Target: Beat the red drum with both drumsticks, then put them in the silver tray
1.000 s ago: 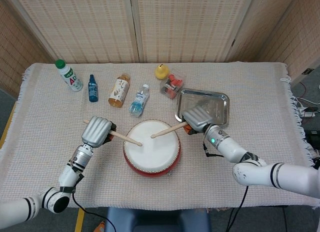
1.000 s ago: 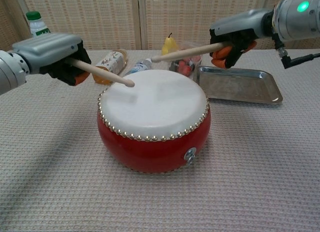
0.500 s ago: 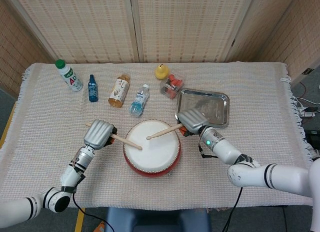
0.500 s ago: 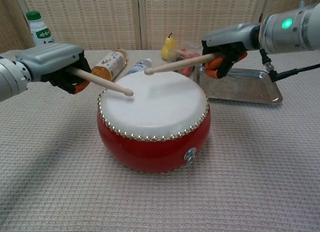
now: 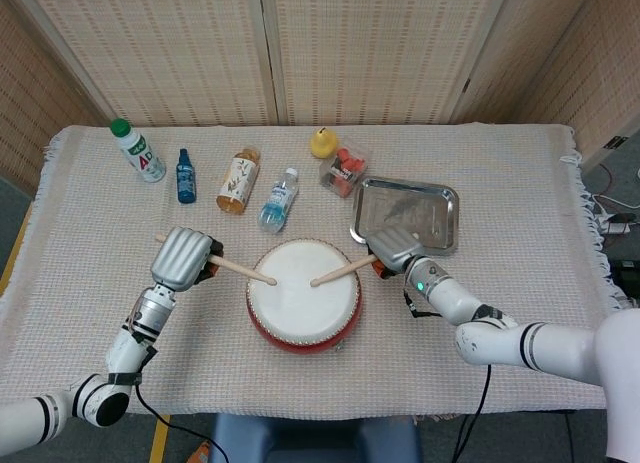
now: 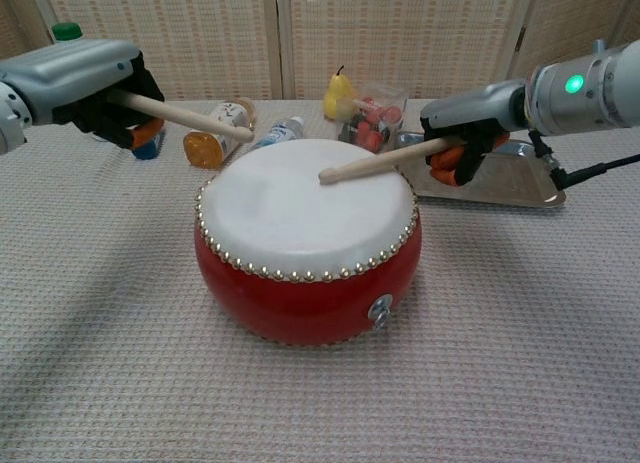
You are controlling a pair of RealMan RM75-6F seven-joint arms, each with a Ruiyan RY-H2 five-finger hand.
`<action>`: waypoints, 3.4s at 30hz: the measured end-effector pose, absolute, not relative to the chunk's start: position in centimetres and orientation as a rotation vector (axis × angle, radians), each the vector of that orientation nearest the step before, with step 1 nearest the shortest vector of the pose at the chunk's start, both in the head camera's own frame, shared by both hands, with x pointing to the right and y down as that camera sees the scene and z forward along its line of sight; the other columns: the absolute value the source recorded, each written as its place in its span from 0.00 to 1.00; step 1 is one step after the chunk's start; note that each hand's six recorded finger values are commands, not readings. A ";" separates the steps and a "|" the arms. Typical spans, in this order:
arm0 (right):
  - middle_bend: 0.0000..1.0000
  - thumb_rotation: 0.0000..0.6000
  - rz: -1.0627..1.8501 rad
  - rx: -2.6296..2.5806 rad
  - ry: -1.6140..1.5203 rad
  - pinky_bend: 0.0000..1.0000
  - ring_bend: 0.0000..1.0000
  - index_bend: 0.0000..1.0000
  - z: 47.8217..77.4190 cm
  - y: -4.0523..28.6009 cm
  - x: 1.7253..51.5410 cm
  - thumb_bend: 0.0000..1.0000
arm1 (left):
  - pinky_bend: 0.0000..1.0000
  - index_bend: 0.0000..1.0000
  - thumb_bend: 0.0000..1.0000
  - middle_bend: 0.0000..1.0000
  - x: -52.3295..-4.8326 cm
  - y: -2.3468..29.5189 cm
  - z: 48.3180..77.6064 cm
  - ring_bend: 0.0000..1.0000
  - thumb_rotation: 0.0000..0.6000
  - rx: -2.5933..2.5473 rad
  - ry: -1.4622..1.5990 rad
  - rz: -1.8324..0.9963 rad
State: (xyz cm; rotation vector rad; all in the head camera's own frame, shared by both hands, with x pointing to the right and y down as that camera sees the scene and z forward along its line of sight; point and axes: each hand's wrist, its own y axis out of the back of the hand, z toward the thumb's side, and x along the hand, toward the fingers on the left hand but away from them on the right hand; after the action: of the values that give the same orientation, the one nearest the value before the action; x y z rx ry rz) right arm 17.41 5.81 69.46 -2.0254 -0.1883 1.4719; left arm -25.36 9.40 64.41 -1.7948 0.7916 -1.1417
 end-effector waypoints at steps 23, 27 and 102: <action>0.97 1.00 1.428 -2.025 -0.220 1.00 1.00 1.00 68.6 5.3 17.5 1.00 | 1.00 0.99 0.98 1.00 -25.1 9.5 64.5 1.00 1.00 -1.777 0.793 -1.138; 0.97 1.00 1.443 -1.997 -0.207 1.00 1.00 1.00 69.0 5.6 17.4 1.00 | 1.00 0.99 0.98 1.00 -25.1 9.6 64.9 1.00 1.00 -1.796 0.787 -1.149; 0.97 1.00 1.644 -2.038 -0.744 1.00 1.00 1.00 70.7 0.3 28.5 0.96 | 1.00 0.98 0.98 1.00 -30.3 9.5 62.7 1.00 1.00 -1.792 0.945 -1.182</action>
State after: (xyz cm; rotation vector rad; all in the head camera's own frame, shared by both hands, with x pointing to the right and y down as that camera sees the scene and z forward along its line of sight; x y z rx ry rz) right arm 28.47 0.30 70.68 -2.0377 -0.7439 1.6437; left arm -30.33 9.50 62.71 -1.7922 0.9449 -1.1820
